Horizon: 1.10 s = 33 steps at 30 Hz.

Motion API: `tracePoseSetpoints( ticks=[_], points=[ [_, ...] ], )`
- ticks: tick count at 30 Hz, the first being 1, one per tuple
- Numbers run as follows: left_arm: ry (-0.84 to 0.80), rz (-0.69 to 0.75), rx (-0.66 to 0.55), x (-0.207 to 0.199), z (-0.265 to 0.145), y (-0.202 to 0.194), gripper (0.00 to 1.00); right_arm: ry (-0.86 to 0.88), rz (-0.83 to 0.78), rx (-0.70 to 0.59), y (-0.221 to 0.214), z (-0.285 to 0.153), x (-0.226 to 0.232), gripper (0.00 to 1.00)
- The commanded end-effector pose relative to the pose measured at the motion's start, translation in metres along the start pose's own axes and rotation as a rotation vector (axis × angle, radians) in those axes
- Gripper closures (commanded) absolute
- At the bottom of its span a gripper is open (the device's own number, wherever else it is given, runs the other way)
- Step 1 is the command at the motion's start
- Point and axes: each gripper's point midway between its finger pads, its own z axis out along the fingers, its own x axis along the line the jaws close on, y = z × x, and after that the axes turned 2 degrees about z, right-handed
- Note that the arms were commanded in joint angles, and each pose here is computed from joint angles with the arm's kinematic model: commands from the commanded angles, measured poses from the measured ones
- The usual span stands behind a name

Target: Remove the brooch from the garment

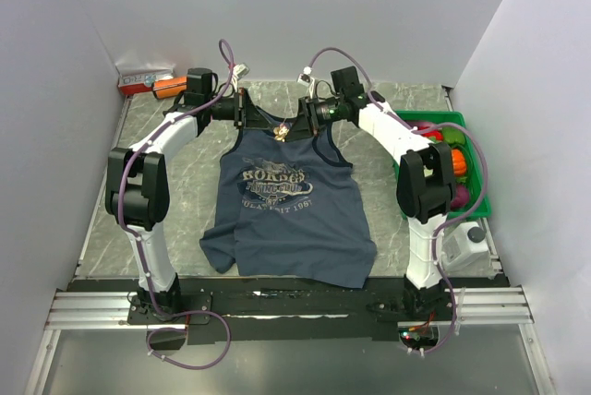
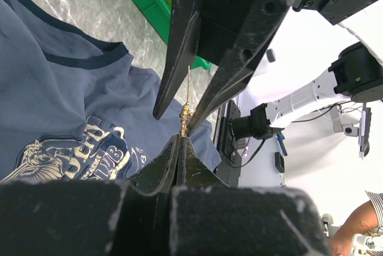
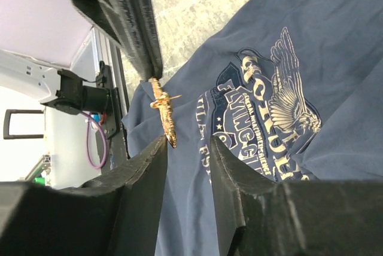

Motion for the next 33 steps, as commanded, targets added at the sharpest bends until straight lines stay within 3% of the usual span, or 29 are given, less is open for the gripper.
tracePoseSetpoints(
  ticks=[1, 8, 17, 28, 31, 33],
  points=[
    [-0.05, 0.074, -0.006, -0.02, -0.001, 0.01, 0.99, 0.036, -0.07, -0.04, 0.021, -0.002, 0.014, 0.6],
    [-0.042, 0.073, -0.008, -0.017, -0.001, 0.011, 0.99, 0.071, -0.08, -0.042, 0.023, -0.001, 0.017, 0.62],
    [-0.036, 0.07, -0.01, -0.015, 0.0, 0.011, 0.99, 0.103, -0.079, -0.041, 0.023, 0.001, 0.02, 0.76],
    [-0.04, 0.072, -0.005, -0.016, 0.003, 0.009, 0.99, 0.138, -0.088, -0.04, 0.022, 0.001, 0.027, 0.83],
    [-0.04, 0.073, -0.003, -0.017, 0.004, 0.008, 0.99, 0.147, -0.091, -0.04, 0.022, 0.001, 0.029, 0.89],
    [-0.041, 0.075, -0.002, -0.018, 0.005, 0.008, 0.99, 0.143, -0.086, -0.042, 0.022, 0.002, 0.027, 0.99]
  ],
)
